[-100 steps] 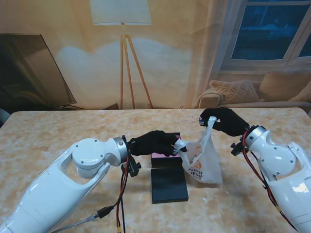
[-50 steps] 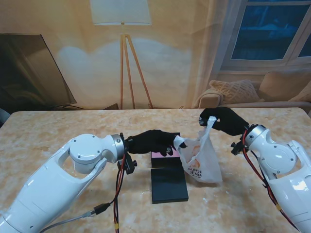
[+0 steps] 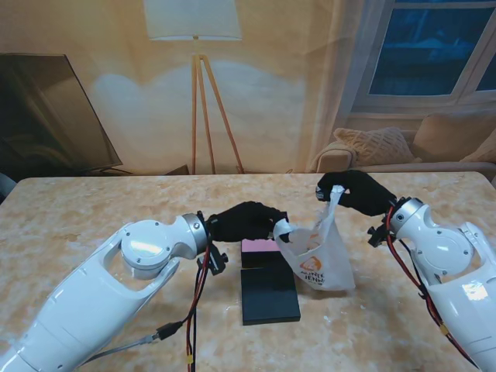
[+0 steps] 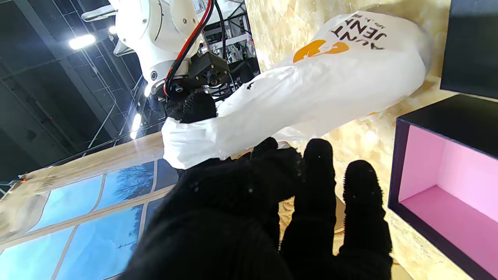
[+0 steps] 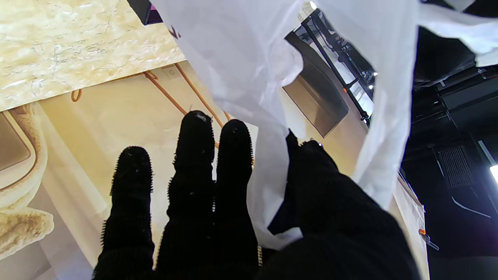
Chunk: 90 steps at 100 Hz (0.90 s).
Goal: Pack mini donuts into a plastic bag, tie the opening and put the bag into the gift box
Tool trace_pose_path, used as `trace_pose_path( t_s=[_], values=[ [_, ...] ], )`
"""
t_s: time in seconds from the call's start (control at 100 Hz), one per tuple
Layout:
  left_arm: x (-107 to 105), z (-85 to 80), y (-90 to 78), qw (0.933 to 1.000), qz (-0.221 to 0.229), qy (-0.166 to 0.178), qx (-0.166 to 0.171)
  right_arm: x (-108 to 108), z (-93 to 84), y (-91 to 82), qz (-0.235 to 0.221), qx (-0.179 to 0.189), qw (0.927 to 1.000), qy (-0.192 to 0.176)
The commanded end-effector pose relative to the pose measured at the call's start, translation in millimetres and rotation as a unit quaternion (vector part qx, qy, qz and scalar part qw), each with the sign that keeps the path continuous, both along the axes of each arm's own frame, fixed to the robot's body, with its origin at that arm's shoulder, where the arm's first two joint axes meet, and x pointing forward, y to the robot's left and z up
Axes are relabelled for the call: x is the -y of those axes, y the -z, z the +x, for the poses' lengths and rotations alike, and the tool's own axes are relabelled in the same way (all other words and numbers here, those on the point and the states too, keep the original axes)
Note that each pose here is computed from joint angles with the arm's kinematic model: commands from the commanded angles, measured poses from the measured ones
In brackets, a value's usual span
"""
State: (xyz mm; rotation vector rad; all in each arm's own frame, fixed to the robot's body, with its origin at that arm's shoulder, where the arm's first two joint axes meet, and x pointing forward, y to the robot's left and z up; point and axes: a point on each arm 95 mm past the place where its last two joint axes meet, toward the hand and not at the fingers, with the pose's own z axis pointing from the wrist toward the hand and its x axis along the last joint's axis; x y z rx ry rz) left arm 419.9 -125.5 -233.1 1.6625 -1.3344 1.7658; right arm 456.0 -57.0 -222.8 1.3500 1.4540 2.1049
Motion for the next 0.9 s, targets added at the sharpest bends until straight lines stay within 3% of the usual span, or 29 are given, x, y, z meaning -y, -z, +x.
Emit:
trace_pose_path(
  t_s=[0.0,0.6,0.89],
  values=[
    [5.7,-5.0,-2.3,0.9999,-0.010,0.007,0.007,-4.1,-0.3,1.9,0.001,-0.006,1.0000,-0.007],
    [19.4,-5.3,16.1,0.9963,-0.036,-0.064,-0.044,-16.3,4.8,-3.9,0.006,-0.011,0.9996,-0.024],
    [13.5,-1.9,16.3,0.9984,-0.021,-0.044,-0.030,-17.5,3.9,-5.5,0.010,-0.010,0.9996,-0.024]
  ],
)
